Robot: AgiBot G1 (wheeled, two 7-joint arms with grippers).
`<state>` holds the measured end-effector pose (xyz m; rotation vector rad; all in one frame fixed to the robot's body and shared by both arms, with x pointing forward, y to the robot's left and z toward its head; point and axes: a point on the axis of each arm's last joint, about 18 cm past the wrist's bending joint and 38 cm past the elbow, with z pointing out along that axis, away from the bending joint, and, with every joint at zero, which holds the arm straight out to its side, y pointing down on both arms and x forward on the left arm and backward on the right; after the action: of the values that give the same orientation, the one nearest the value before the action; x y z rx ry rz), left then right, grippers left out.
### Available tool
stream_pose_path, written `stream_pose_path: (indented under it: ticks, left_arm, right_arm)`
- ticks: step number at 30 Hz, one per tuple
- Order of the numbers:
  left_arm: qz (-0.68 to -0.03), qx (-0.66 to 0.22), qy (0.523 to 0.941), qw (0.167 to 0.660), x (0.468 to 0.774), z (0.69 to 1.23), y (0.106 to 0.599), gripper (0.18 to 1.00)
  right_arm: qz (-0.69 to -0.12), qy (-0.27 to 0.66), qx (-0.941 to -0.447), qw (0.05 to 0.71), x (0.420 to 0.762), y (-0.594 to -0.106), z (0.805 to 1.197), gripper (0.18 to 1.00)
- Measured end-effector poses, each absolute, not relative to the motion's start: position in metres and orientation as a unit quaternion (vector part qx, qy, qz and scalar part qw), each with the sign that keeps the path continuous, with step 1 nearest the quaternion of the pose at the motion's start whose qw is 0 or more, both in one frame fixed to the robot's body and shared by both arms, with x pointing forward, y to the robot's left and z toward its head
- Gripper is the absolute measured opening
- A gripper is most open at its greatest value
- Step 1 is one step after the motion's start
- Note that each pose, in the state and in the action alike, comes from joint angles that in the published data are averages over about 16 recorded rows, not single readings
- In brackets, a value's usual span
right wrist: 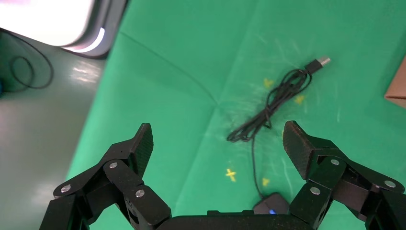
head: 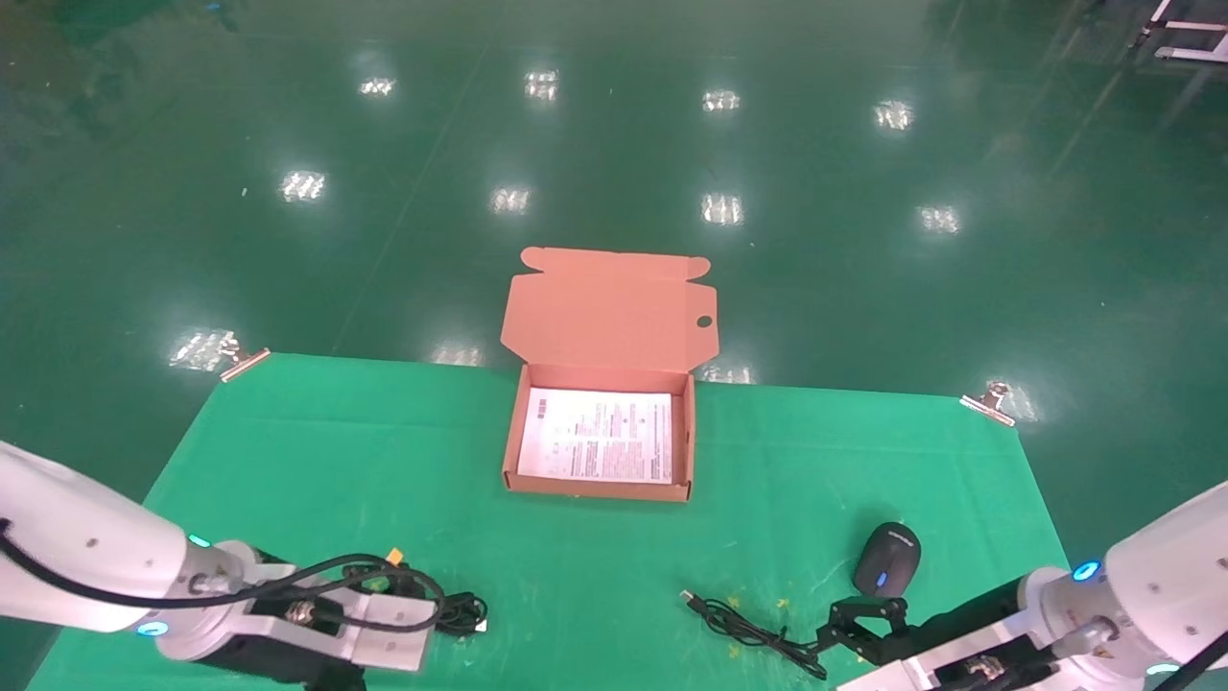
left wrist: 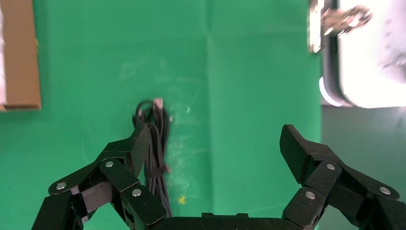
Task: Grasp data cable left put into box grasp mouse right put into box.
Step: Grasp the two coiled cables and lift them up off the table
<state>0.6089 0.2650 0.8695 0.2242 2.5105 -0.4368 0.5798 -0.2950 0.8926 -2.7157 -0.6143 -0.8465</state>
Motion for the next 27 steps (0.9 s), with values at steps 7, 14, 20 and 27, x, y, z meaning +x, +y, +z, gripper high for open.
stream_pose_path:
  ticks: [7,14,20,27]
  left_arm:
    - [-0.132,0.054,0.941,0.308,0.628,0.854,0.268,1.001]
    - [-0.12,0.019,0.939,0.321,0.646,0.845,0.27,1.001]
    - [-0.129,-0.022,0.938,0.321,0.663,0.84,0.273,1.001]
    - [-0.151,-0.072,0.936,0.309,0.682,0.834,0.279,1.001]
  right_arm:
    - [-0.311,-0.196,-0.927,0.071,0.601,-0.296,0.874,1.0]
    - [-0.348,-0.172,-0.921,0.029,0.624,-0.294,0.861,1.0]
    - [-0.375,-0.148,-0.915,0.012,0.638,-0.287,0.852,1.0]
    - [-0.382,-0.11,-0.917,0.029,0.648,-0.276,0.844,1.0]
